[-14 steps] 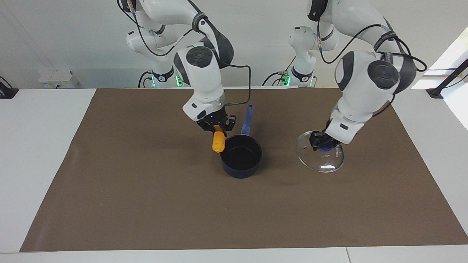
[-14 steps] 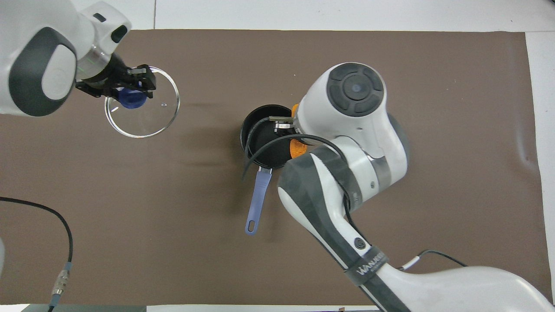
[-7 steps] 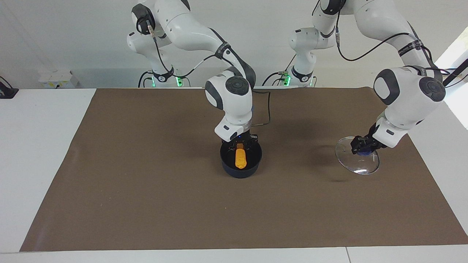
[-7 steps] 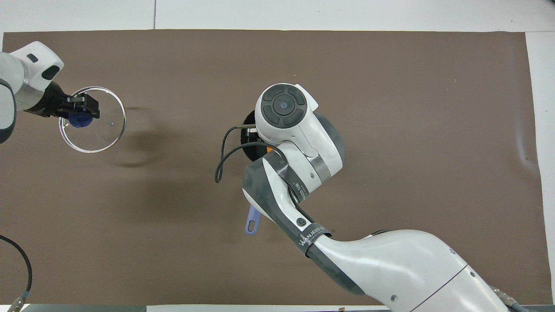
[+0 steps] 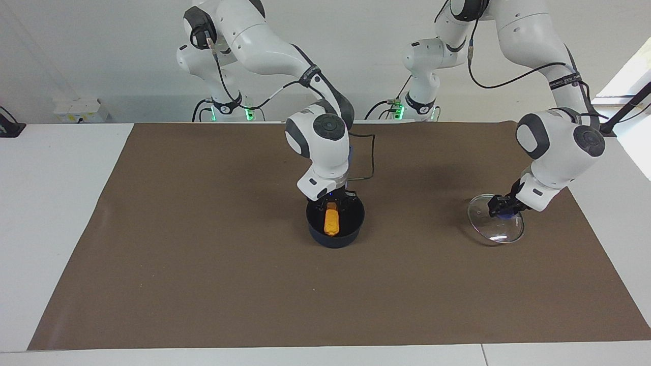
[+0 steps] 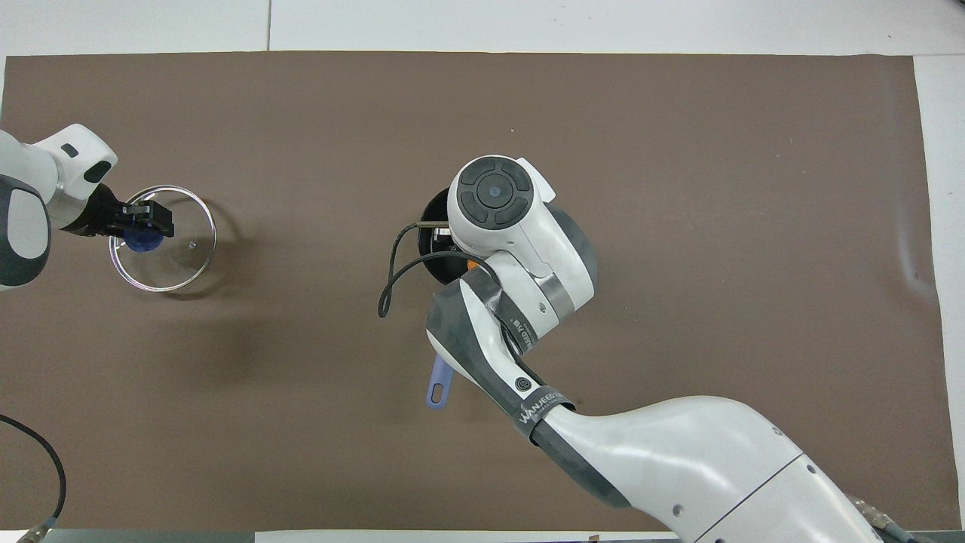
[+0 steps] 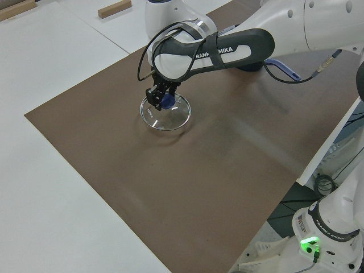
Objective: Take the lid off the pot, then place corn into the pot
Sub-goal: 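Lower the corn into the pot and open the right gripper, then withdraw the right gripper from the pot while the left gripper holds the lid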
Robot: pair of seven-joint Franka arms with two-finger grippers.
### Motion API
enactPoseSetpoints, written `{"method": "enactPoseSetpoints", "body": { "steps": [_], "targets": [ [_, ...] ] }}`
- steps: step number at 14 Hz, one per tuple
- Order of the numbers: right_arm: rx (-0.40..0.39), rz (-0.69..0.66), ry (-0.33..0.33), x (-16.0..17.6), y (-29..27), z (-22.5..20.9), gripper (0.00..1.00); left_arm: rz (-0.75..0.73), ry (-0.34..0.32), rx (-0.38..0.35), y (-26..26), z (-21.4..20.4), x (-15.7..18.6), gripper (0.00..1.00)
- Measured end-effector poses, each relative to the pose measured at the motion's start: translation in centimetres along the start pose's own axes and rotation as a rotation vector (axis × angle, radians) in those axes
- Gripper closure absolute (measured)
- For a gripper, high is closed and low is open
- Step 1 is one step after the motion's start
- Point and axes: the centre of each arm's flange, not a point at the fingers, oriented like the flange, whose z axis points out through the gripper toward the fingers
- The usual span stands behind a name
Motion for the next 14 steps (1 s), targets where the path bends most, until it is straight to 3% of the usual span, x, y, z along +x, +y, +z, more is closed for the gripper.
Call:
{"method": "enactPoseSetpoints", "body": {
  "steps": [4, 8, 11, 14],
  "targets": [
    [-0.011, 0.008, 0.036, 1.0, 1.1, -3.3, 0.01, -0.001, -0.005, 0.000, -0.1, 1.2, 0.3, 0.33],
    [-0.077, -0.018, 0.015, 3.0, 9.0, -13.2, 0.00, 0.000, 0.000, 0.000, 0.0, 1.4, 0.4, 0.29],
    [-0.109, -0.052, -0.027, 4.1, 17.9, -19.6, 0.00, 0.004, 0.049, 0.006, -0.1, 0.6, 0.9, 0.01],
    [-0.124, -0.052, -0.057, 3.1, 23.1, -24.2, 0.00, 0.016, 0.099, 0.010, 0.6, -1.6, 1.7, 0.00]
  ]
}}
